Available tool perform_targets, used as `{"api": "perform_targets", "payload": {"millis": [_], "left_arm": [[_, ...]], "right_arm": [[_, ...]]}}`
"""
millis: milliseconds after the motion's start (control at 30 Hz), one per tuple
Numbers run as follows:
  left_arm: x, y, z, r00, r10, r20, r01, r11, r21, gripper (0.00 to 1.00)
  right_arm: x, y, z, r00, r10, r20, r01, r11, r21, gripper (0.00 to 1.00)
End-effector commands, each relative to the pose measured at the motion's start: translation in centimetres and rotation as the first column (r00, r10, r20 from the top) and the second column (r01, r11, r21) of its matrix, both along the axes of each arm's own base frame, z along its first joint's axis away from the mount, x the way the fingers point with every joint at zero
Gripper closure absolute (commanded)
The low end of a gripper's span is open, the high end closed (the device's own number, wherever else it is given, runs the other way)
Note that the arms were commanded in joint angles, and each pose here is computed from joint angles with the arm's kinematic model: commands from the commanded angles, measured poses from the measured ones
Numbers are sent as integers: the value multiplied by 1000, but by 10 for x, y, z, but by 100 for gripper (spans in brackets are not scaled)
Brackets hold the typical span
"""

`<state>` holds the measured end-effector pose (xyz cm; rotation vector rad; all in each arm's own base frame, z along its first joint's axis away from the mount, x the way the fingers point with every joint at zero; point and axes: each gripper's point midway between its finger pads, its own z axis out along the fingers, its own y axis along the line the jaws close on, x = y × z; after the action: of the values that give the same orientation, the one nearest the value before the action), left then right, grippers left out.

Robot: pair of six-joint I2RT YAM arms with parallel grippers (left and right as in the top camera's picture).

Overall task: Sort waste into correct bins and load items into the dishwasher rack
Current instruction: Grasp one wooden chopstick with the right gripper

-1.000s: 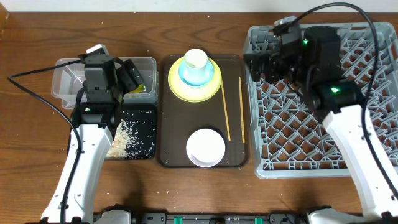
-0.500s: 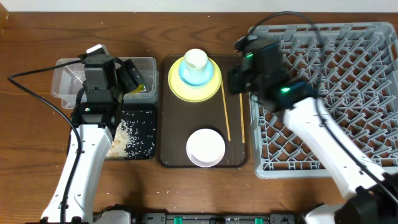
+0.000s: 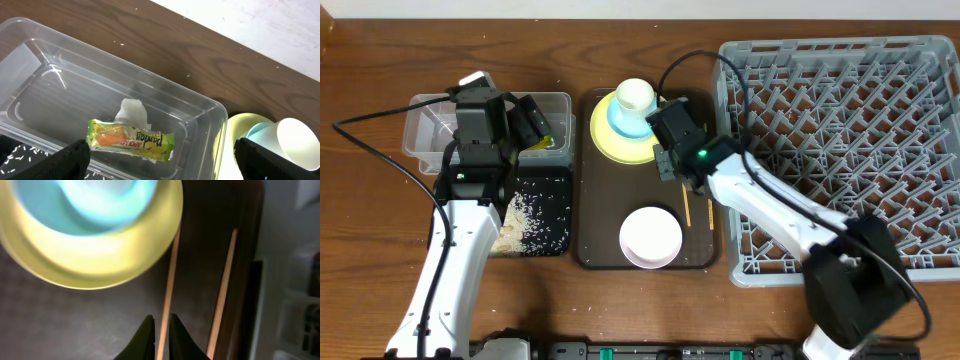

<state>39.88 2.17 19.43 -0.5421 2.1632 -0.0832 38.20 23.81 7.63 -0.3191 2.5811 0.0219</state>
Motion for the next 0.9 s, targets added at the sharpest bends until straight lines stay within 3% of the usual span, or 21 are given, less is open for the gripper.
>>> {"api": "perform_targets", "payload": {"millis": [0, 633, 867], "left_arm": [[2, 3, 10, 1000, 5, 19, -6, 1000, 15, 5], [2, 3, 10, 1000, 5, 19, -6, 1000, 15, 5], [2, 3, 10, 1000, 5, 19, -5, 1000, 15, 5]], "right_arm": [[6, -4, -10, 1000, -4, 0, 4, 999, -45, 89], [-2, -13, -78, 992, -15, -123, -2, 990, -138, 87], [-2, -14, -78, 992, -18, -123, 1, 990, -139, 99]]}}
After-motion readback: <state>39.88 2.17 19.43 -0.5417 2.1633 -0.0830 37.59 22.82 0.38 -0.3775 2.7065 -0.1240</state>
